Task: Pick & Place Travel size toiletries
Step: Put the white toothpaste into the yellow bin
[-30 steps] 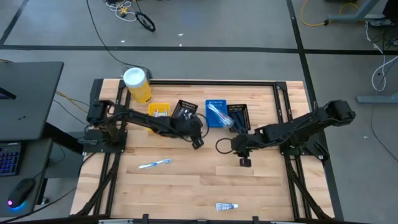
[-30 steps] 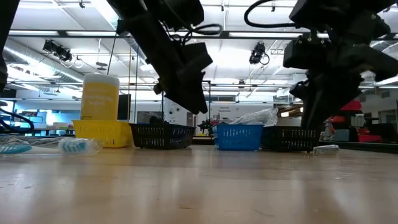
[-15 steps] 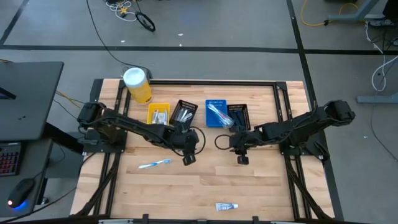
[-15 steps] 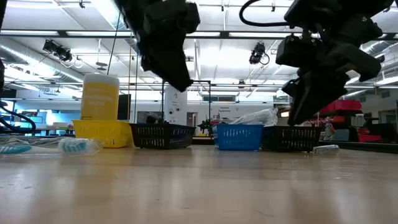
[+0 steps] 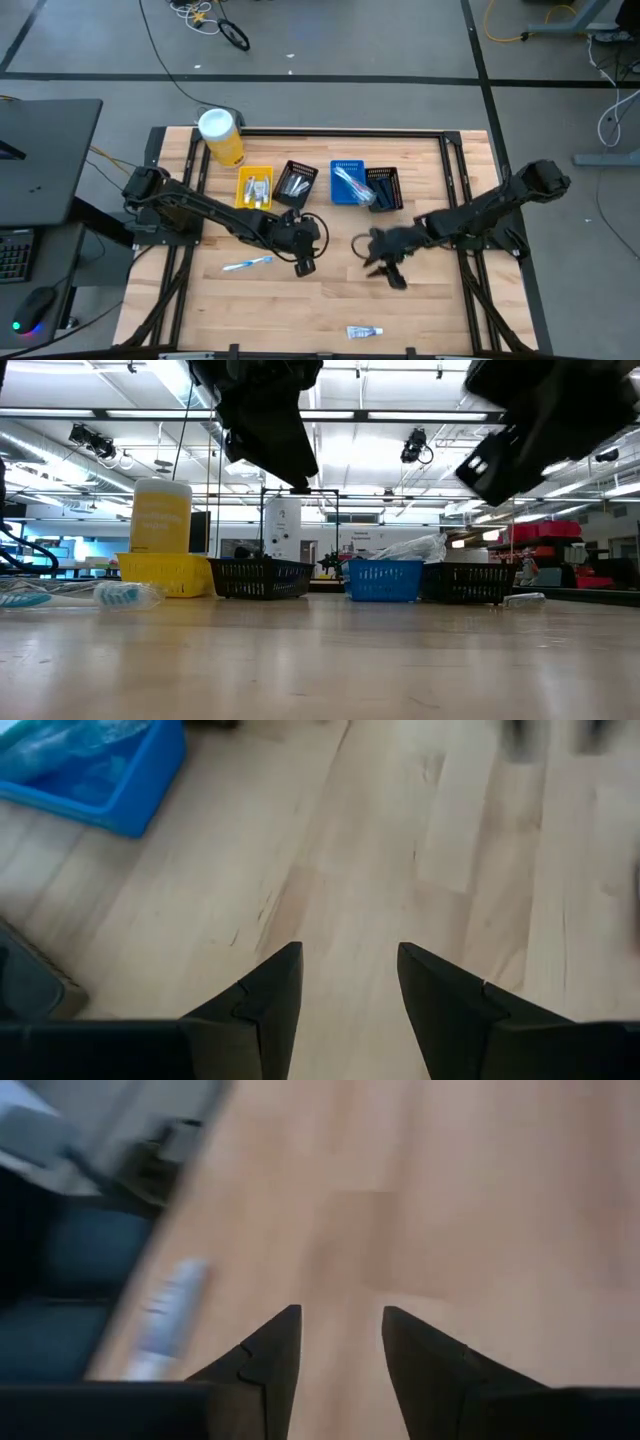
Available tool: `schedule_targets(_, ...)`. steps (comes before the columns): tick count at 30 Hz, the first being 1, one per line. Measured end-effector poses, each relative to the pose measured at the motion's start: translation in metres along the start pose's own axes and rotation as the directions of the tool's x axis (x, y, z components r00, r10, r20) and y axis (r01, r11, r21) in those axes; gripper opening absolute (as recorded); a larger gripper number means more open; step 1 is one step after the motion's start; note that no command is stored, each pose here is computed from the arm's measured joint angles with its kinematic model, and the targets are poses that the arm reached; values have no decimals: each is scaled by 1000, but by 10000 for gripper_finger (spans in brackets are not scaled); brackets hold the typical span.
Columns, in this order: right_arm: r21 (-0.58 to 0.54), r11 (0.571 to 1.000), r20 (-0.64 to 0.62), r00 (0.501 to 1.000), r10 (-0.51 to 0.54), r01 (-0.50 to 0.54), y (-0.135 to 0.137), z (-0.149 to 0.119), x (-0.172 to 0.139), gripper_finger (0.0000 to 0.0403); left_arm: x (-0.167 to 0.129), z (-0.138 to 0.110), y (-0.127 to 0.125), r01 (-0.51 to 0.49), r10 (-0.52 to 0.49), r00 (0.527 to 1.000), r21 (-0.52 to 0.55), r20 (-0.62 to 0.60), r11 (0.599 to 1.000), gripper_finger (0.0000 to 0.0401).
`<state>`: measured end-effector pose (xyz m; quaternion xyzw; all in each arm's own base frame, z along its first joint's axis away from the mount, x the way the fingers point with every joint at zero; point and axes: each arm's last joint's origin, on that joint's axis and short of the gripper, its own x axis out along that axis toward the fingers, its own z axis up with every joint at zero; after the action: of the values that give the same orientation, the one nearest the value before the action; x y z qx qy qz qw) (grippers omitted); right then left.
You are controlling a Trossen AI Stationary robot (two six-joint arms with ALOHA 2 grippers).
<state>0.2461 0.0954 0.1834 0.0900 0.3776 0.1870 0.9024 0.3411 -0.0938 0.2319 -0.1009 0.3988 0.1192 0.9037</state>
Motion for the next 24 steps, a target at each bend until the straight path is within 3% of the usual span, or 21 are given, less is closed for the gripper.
schedule_targets(3,-8,998,48,997,62,-62,30,-2,3,151,-1,-2,-3,2,-2,1000,-17,2,1000,173)
schedule_targets(8,-2,1000,65,997,28,-28,75,-23,8,151,-2,-1,-6,-22,23,999,-19,43,1000,173)
schedule_targets(14,65,997,60,998,29,-33,103,-51,39,151,-2,7,-7,-100,109,980,-61,170,993,173)
schedule_targets(20,49,999,-1,1000,11,-11,126,-76,82,151,-3,6,-9,-109,119,976,-60,185,992,173)
schedule_targets(24,-20,1000,-10,1000,-7,7,140,-84,102,151,-6,3,-15,-97,105,977,-47,187,994,173)
